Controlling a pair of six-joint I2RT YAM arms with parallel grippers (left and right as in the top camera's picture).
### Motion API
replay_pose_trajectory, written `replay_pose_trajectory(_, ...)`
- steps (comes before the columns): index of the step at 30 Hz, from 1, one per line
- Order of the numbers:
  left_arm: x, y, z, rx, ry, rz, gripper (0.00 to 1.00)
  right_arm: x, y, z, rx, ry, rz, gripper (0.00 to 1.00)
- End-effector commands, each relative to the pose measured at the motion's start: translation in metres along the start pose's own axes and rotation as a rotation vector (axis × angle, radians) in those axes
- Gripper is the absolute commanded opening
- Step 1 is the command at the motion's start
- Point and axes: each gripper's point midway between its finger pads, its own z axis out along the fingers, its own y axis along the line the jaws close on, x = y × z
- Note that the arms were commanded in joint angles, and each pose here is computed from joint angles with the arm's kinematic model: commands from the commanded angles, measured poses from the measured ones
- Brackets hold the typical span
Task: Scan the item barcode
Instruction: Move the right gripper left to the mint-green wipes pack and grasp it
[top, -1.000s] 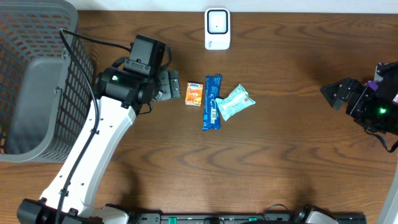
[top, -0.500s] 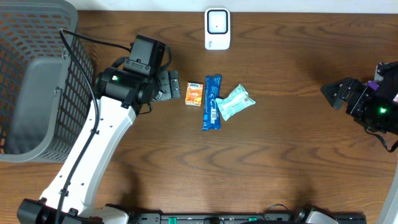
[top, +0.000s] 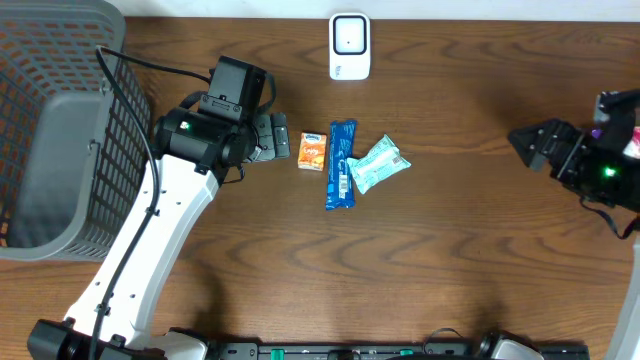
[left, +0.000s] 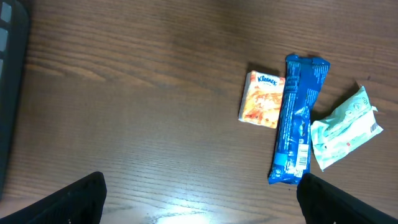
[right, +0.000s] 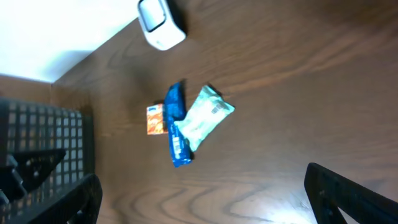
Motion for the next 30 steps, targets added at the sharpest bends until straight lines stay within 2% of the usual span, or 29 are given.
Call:
replay_pose_trajectory(1,-0.001,0.002,0.001,-0.009,0.002,0.008,0.98,0.004,0.019,0.005,-0.053,0.013,-0.067,0.99)
replay_pose_trajectory(9,-0.001,0.002,0.001,-0.009,0.002,0.008,0.98,0.019,0.059,0.022,-0.113,0.068,-0.142,0.99)
replay_pose_trajectory(14,-0.001,0.002,0.001,-0.009,0.002,0.008,0.98,0.039,0.065,0.036,-0.025,0.119,-0.192,0.99)
replay_pose_trajectory(22,-0.001,0.002,0.001,-0.009,0.002,0.008,0.98,0.06,0.073,0.049,0.131,0.118,-0.182,0.99)
replay_pose_trajectory(26,-0.001,0.002,0.001,-0.009,0.002,0.008,0.98,0.082,0.084,0.061,0.148,0.155,-0.255,0.99)
replay_pose_trajectory(30,-0.001,0.002,0.001,-0.009,0.002,0.008,0.98,0.092,0.069,0.079,0.219,0.17,-0.285,0.99)
